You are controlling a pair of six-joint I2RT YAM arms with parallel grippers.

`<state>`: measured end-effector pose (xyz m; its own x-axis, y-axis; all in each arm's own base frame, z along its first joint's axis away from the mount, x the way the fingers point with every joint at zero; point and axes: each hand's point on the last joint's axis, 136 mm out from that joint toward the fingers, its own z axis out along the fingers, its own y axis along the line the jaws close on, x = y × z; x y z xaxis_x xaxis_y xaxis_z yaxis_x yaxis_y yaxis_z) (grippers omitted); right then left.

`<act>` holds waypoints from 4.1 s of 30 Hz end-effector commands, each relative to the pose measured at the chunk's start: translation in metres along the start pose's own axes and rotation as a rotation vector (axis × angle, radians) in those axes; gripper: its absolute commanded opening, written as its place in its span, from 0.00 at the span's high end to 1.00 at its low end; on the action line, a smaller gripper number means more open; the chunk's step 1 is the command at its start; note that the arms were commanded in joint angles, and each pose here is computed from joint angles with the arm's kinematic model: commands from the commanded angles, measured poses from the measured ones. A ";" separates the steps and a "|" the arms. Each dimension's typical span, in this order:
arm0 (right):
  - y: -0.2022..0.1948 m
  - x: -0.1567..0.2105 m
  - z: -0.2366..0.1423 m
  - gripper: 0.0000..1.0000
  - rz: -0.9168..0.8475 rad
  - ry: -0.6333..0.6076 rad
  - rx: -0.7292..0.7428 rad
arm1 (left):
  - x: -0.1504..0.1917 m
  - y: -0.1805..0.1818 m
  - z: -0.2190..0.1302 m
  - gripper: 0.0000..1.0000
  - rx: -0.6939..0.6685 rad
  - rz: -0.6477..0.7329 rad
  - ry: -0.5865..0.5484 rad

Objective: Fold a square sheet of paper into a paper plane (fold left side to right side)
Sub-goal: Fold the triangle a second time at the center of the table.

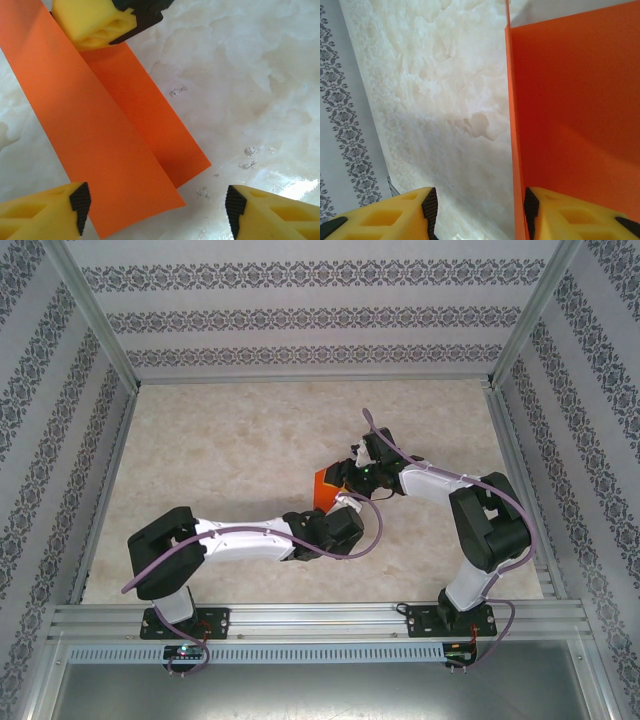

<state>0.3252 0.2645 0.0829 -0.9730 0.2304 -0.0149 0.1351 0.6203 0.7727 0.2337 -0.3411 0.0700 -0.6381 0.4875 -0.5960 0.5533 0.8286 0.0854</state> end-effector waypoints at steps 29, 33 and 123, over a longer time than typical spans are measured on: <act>0.030 -0.025 -0.052 0.31 -0.162 -0.164 -0.004 | -0.019 0.008 -0.019 1.00 0.220 -0.103 -0.045; 0.029 -0.027 -0.075 0.25 -0.180 -0.238 -0.004 | -0.022 0.014 -0.021 1.00 0.336 -0.185 -0.056; -0.118 0.099 -0.008 1.00 -0.196 0.088 0.510 | 0.005 0.101 0.064 1.00 0.383 -0.183 0.253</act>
<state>0.2244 0.2258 0.0136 -0.9938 0.0402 -0.1038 -0.0109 0.8928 0.4503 0.3079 -0.2819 0.0213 -0.8344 0.4412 -0.3304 0.5446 0.7523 -0.3707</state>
